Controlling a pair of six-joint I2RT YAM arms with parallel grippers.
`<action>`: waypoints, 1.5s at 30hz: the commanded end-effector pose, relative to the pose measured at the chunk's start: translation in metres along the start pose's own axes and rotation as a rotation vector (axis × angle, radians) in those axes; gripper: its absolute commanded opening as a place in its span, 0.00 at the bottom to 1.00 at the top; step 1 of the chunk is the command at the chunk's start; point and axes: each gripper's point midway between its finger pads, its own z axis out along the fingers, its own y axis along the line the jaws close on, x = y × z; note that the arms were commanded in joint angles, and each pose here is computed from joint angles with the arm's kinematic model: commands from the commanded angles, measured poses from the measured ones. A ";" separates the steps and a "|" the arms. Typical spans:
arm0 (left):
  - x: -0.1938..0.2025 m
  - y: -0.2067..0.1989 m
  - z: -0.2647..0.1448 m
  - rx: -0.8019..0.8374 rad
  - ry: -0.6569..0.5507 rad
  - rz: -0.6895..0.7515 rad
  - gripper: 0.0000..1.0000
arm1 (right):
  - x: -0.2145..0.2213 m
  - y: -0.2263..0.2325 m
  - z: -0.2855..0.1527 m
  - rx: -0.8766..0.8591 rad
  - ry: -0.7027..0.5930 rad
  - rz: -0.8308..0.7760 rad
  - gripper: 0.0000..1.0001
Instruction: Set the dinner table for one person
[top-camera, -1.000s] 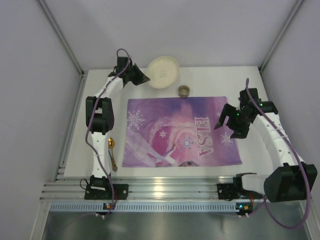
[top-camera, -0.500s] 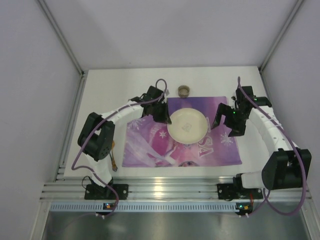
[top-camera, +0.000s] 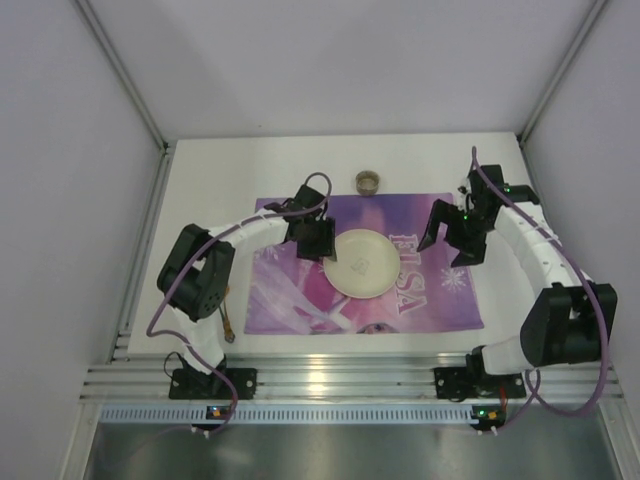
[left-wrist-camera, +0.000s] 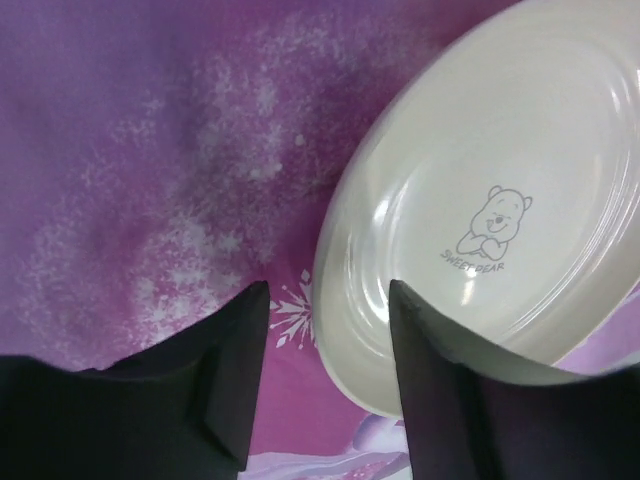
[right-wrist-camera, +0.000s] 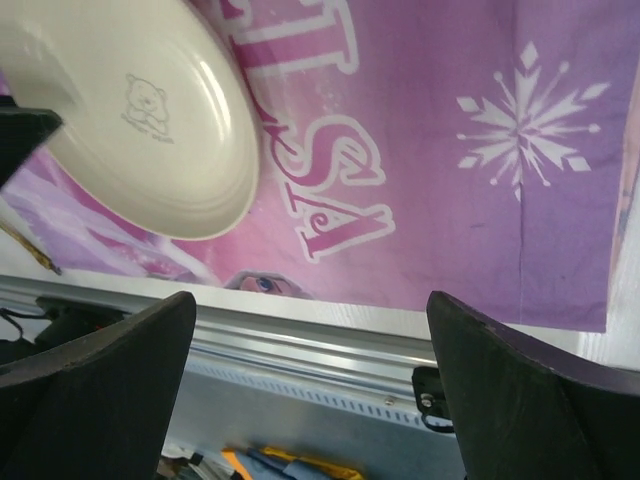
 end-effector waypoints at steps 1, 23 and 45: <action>0.008 0.009 0.002 -0.038 0.007 0.001 0.59 | -0.042 0.041 -0.013 -0.124 -0.102 -0.031 1.00; -0.018 -0.007 -0.110 -0.022 -0.141 -0.033 0.84 | -0.245 0.185 0.124 -0.259 -0.165 0.144 0.90; -0.009 0.015 -0.103 -0.001 -0.119 -0.082 0.82 | -0.250 0.150 0.199 -0.048 -0.223 0.240 0.38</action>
